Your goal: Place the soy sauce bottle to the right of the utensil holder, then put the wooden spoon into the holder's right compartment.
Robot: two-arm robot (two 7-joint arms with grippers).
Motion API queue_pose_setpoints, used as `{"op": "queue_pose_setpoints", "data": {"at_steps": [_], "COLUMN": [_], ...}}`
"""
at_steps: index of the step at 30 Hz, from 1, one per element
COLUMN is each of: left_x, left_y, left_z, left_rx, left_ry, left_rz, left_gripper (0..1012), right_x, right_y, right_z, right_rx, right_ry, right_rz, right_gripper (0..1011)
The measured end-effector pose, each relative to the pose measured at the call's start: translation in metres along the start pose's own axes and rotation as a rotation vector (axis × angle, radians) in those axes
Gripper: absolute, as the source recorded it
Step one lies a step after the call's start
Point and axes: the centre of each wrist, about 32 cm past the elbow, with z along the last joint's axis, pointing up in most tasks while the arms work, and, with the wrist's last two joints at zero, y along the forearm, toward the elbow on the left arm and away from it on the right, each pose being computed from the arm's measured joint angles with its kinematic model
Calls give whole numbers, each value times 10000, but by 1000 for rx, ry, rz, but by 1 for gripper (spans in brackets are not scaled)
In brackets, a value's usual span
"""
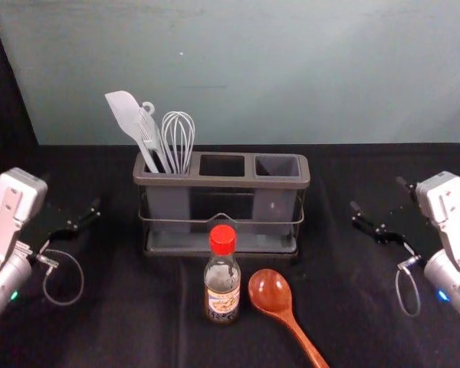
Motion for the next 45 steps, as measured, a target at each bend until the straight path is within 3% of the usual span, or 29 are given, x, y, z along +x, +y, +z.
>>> {"op": "queue_pose_setpoints", "data": {"at_steps": [5,11,17,27,37,45], "left_x": [0,0,0,0,0,0], "left_y": [0,0,0,0,0,0], "left_z": [0,0,0,0,0,0], "left_rx": [0,0,0,0,0,0], "left_ry": [0,0,0,0,0,0], "left_rz": [0,0,0,0,0,0], "left_gripper": [1011,1011,1011,1012,1011,1012], "right_x": [-7,12,67,184,168,17], "right_y": [-62,-196,-414,-737,-741,-509], "right_z": [77,181,199,215,284,356], "right_rx": [27,57,91,183,262,278], "right_ry": [-47,-66,-21,46,121,197], "right_rz": [-5,0,54,228,424,586], "right_gripper": [1002,1003,1002,1002,1003,1003]}}
